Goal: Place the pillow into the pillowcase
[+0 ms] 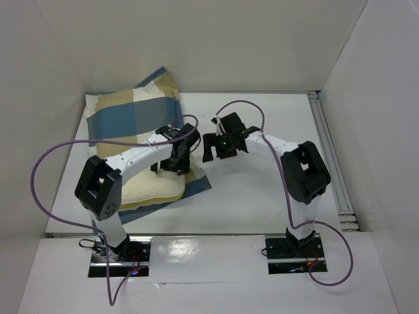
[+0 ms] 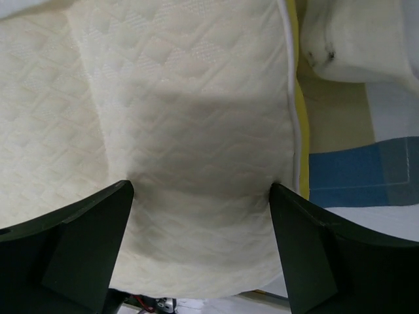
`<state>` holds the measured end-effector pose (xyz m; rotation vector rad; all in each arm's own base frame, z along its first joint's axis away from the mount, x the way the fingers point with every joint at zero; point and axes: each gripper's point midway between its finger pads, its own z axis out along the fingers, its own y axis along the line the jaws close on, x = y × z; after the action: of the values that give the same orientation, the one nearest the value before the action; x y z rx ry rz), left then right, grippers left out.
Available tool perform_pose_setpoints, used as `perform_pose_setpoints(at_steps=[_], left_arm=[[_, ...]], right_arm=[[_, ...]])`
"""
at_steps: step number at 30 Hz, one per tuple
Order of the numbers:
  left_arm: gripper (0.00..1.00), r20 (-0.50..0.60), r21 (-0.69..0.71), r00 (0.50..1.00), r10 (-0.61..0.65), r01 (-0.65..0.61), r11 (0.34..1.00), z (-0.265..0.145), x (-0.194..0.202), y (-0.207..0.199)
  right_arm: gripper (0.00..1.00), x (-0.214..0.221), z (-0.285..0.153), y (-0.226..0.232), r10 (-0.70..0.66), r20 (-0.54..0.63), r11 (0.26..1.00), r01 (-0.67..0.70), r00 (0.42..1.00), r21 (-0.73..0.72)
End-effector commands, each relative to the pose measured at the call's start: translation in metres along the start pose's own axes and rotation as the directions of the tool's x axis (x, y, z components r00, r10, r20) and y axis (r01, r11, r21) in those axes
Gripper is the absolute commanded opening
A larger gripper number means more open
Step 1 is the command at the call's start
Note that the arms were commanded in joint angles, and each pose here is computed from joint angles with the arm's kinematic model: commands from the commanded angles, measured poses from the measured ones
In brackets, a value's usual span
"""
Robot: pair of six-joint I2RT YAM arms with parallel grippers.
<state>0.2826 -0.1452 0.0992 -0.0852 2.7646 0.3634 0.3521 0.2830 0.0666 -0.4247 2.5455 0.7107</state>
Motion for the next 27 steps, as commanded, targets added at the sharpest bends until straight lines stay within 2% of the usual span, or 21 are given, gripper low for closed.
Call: perform_pose_setpoints(at_steps=[1, 2, 4, 6, 7, 12, 16, 19, 20, 23, 24, 27], left_arm=[[0.97, 0.008, -0.045, 1.000, -0.002, 0.002, 0.999, 0.014, 0.008, 0.006], [0.92, -0.001, -0.039, 1.000, 0.002, -0.002, 0.999, 0.018, 0.007, 0.005], [0.55, -0.027, -0.018, 1.000, 0.005, -0.005, 1.000, 0.027, 0.009, 0.000], [0.09, -0.022, -0.006, 1.000, -0.006, 0.006, 1.000, 0.029, 0.002, -0.001], [0.00, -0.032, 0.012, 0.999, -0.025, 0.026, 1.000, 0.029, -0.002, -0.001], [0.00, 0.055, 0.118, 0.995, -0.086, 0.079, 0.990, -0.006, -0.039, 0.008], [0.00, 0.100, 0.186, 0.988, -0.118, 0.098, 0.978, -0.026, -0.062, 0.011], [0.00, 0.120, 0.217, 0.982, -0.143, 0.115, 0.969, -0.036, -0.075, 0.016], [0.00, 0.112, 0.222, 0.982, -0.151, 0.124, 0.967, -0.035, -0.076, 0.018], [0.00, 0.113, 0.254, 0.979, -0.168, 0.135, 0.958, -0.040, -0.082, 0.017], [0.00, 0.121, 0.259, 0.978, -0.173, 0.137, 0.956, -0.043, -0.085, 0.016], [0.00, 0.135, 0.281, 0.970, -0.204, 0.160, 0.946, -0.051, -0.095, 0.017]], right_arm=[[0.93, -0.011, 0.003, 0.021, -0.077, 0.022, 0.994, 0.079, 0.997, -0.078], [0.93, -0.004, 0.008, 0.026, -0.093, 0.003, 0.991, 0.092, 0.996, -0.095], [0.93, -0.004, 0.013, 0.031, -0.115, 0.003, 0.988, 0.114, 0.993, -0.105], [0.95, -0.002, 0.022, 0.039, -0.165, 0.001, 0.979, 0.164, 0.986, -0.118], [0.95, -0.005, 0.022, 0.039, -0.178, 0.016, 0.976, 0.179, 0.984, -0.121], [1.00, -0.006, 0.050, 0.039, -0.229, 0.025, 0.966, 0.231, 0.973, -0.114], [0.97, -0.011, 0.068, 0.040, -0.240, 0.028, 0.961, 0.242, 0.970, -0.135], [0.77, -0.009, 0.072, 0.046, -0.232, 0.026, 0.956, 0.233, 0.972, -0.177], [0.61, -0.011, 0.072, 0.048, -0.235, 0.036, 0.953, 0.238, 0.971, -0.187], [0.24, -0.006, 0.063, 0.055, -0.213, 0.054, 0.955, 0.219, 0.976, -0.198], [0.00, -0.005, 0.059, 0.054, -0.213, 0.058, 0.957, 0.220, 0.975, -0.190], [0.00, -0.014, 0.025, 0.068, -0.202, 0.104, 0.955, 0.219, 0.974, -0.200]])
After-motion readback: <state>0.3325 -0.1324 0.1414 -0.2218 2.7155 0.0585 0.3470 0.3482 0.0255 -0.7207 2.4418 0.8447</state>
